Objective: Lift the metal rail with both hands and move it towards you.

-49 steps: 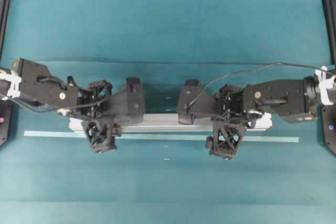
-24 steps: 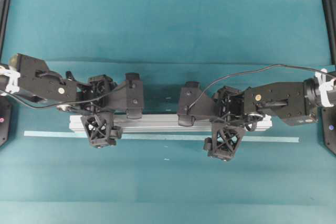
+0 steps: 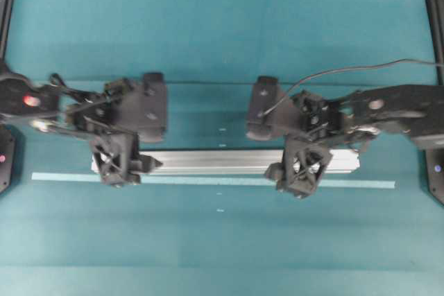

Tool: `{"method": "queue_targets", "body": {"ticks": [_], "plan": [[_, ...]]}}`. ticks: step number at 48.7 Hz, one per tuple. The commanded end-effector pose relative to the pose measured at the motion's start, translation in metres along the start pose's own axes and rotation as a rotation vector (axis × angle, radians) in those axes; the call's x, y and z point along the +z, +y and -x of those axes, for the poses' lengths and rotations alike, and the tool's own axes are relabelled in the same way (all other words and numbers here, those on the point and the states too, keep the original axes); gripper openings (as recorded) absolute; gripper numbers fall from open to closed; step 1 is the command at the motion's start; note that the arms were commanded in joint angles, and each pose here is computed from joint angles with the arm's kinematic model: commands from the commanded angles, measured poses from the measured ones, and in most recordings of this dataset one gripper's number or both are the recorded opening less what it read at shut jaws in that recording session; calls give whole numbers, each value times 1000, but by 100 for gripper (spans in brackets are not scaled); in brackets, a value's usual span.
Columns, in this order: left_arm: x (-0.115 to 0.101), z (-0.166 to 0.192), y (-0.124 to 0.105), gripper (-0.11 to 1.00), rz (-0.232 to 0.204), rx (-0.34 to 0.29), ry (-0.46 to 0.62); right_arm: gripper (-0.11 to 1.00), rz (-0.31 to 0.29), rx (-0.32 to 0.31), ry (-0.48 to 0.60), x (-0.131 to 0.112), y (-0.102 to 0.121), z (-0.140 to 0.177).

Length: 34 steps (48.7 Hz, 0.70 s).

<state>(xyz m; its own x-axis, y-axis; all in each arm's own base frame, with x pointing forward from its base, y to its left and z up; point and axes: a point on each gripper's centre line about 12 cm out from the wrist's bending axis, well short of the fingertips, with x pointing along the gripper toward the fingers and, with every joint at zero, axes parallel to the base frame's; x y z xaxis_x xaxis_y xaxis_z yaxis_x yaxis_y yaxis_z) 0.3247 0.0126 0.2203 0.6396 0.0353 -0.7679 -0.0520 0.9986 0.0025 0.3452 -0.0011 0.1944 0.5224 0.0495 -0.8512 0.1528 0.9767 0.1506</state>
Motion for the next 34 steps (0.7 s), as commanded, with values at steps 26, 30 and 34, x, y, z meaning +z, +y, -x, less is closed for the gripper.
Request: {"method": "queue_targets", "body": {"ticks": [26,30,34], "plan": [[3,95,0,94,2,-12,-435,99,56,8,-390,9,-4,88],[1,106,0,94,2,-13,-489,99,54,15,-447,4,-4,96],[-3,115,0,94,4,-14,-520,99,55,22,-496,-1,-5,106]]}}
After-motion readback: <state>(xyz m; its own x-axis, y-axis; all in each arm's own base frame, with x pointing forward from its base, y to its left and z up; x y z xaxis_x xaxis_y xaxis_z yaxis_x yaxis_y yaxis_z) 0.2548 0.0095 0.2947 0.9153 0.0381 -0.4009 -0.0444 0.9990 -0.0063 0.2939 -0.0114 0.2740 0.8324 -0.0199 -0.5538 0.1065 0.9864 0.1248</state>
